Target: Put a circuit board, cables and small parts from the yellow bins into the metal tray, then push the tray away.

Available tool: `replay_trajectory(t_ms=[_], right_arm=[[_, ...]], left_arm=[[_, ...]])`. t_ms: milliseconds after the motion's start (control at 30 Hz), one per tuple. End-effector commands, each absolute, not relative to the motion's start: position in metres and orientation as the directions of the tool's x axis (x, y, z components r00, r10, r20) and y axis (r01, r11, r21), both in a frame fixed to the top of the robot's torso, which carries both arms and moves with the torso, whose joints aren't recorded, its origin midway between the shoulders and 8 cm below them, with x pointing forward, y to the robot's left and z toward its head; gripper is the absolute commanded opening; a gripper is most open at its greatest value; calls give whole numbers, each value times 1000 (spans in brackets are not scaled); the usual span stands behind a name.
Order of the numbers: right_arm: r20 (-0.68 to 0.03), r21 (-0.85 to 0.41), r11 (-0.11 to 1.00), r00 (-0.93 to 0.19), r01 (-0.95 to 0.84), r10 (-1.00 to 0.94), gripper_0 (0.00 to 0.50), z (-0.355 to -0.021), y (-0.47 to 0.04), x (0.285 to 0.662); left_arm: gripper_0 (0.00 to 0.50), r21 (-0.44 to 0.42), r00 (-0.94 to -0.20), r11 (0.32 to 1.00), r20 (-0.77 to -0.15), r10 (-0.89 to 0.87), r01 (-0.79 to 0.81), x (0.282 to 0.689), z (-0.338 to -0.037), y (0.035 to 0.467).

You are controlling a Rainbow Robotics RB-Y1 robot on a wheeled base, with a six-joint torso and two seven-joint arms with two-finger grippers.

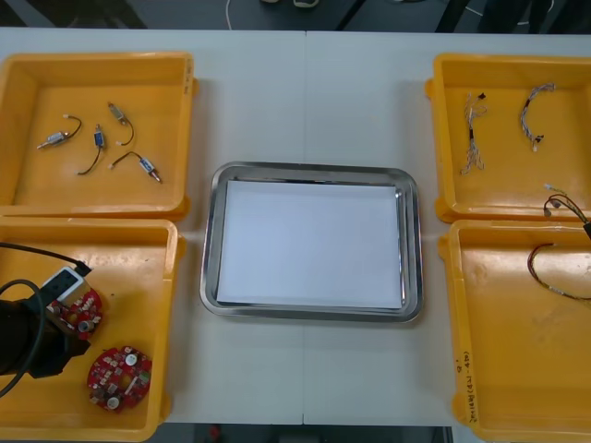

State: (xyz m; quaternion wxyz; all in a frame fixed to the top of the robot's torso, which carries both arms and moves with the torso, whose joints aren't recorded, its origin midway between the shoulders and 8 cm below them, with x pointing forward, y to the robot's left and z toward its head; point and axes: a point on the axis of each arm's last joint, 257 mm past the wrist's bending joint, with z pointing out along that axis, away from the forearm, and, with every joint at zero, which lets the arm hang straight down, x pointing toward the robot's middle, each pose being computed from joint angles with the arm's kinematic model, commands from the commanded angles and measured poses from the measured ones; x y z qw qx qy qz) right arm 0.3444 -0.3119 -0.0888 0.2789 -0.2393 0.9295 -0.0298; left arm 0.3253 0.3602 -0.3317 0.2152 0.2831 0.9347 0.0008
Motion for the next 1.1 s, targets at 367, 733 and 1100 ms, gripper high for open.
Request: replay_trajectory(t_ms=[367, 733, 1100], right_arm=[[-493, -226, 873, -721, -433, -486, 0, -80, -315, 346], [-493, -227, 872, -721, -434, -487, 0, -81, -315, 346], [-493, -224, 873, -722, -434, -486, 0, -80, -315, 346]], left_arm=[[0, 221, -669, 766, -382, 638, 604, 335, -326, 372], [0, 211, -673, 772, -388, 630, 600, 336, -325, 370], [0, 217, -692, 778, -360, 625, 590, 339, -297, 370]])
